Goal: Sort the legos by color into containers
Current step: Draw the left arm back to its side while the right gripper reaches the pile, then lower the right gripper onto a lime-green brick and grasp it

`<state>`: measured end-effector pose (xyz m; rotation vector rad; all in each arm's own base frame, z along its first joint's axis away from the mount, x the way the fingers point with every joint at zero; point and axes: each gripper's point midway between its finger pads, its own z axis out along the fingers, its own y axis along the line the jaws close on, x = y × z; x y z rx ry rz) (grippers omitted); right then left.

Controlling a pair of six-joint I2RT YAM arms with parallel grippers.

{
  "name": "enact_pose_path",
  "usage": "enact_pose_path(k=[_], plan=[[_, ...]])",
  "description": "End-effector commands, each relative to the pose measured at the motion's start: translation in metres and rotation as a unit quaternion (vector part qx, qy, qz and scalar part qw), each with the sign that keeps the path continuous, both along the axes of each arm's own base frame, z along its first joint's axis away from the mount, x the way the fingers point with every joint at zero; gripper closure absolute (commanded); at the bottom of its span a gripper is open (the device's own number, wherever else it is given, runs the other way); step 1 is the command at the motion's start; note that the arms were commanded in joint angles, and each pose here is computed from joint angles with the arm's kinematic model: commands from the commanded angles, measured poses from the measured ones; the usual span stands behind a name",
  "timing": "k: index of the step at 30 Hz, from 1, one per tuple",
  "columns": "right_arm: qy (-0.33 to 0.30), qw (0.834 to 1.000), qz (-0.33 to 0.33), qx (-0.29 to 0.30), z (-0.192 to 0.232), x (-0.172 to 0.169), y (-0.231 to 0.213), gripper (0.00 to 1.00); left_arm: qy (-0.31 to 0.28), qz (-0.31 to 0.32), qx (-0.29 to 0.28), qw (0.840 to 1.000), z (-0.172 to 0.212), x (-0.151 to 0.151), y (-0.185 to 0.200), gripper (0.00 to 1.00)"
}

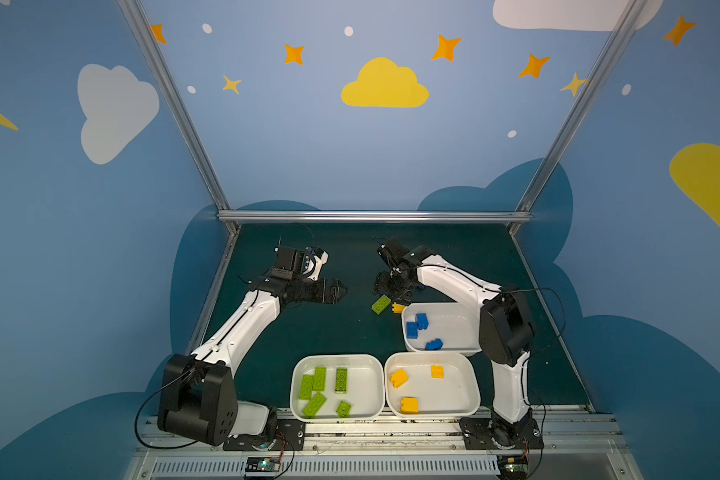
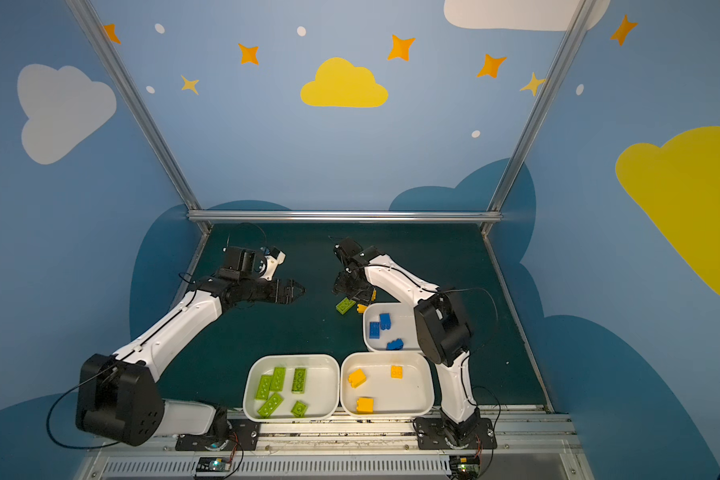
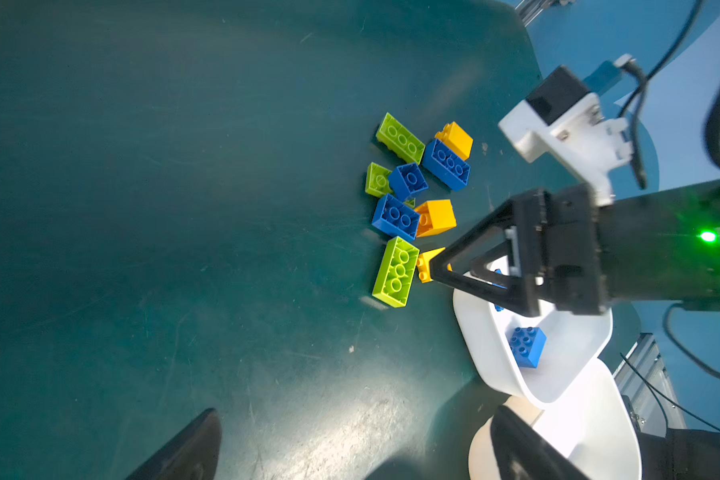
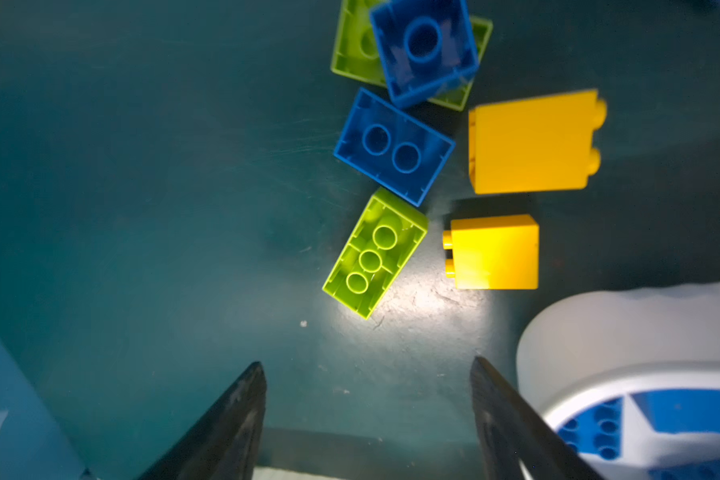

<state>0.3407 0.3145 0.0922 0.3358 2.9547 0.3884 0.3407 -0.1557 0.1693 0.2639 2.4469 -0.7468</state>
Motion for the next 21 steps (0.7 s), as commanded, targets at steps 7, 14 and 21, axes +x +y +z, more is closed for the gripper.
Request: enact_pose_path(k=[7, 14, 21], plan=[[0.034, 0.996, -0.073, -0.029, -0.024, 0.001, 0.008, 0.33, -0.009, 0.007, -0.001, 1.0, 0.001, -0.01, 0.008, 0.01], [0.041, 0.994, -0.091, -0.035, -0.039, 0.009, 0.012, 0.4, -0.006, 0.008, -0.004, 1.0, -0.003, -0.013, 0.008, 0.0], [0.045, 0.992, -0.11, -0.049, -0.052, 0.017, 0.009, 0.47, 0.0, 0.006, -0.004, 1.0, -0.006, -0.014, 0.008, 0.0]])
